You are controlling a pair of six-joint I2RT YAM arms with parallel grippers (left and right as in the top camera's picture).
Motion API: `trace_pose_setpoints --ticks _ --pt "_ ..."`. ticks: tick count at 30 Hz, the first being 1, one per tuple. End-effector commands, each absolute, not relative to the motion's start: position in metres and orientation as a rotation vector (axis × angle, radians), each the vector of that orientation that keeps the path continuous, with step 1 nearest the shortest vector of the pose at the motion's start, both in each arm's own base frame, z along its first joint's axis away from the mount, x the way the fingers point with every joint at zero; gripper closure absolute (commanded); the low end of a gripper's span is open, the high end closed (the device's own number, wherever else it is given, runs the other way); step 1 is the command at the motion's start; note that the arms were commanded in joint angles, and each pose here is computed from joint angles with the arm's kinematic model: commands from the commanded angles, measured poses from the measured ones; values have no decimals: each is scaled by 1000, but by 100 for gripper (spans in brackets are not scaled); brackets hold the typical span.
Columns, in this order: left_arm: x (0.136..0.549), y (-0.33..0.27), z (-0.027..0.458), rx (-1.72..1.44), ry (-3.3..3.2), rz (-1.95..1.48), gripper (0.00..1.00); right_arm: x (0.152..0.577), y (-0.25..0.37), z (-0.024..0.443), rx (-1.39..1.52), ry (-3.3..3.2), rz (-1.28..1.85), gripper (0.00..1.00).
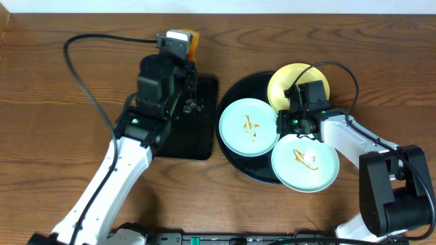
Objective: Clean dirty plates on tray and stack at the side
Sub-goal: 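Move the sponge onto the left pale green plate and scrub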
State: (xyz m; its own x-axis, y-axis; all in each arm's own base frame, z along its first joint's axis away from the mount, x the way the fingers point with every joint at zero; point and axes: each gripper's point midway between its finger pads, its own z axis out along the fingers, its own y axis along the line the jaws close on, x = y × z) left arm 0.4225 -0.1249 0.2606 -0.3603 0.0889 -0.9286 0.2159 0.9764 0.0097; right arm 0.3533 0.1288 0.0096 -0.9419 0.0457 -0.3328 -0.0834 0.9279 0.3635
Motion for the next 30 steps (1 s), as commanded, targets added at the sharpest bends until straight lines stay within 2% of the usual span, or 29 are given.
trace_pose_setpoints --ticks 1,9,14,18,30 --pt "429 -124 234 222 2025 -106 92 359 127 11 -2 2740 519 99" --pt "413 -119 134 157 2367 -94 93 359 127 11 -2 2740 519 99" --pt "391 -127 91 201 2542 -151 93 359 127 11 -3 2740 519 99" --pt "382 -129 77 218 2605 -171 93 359 127 11 -3 2740 519 99" --pt "381 -129 76 219 2611 -169 93 359 127 11 -3 2740 519 99"
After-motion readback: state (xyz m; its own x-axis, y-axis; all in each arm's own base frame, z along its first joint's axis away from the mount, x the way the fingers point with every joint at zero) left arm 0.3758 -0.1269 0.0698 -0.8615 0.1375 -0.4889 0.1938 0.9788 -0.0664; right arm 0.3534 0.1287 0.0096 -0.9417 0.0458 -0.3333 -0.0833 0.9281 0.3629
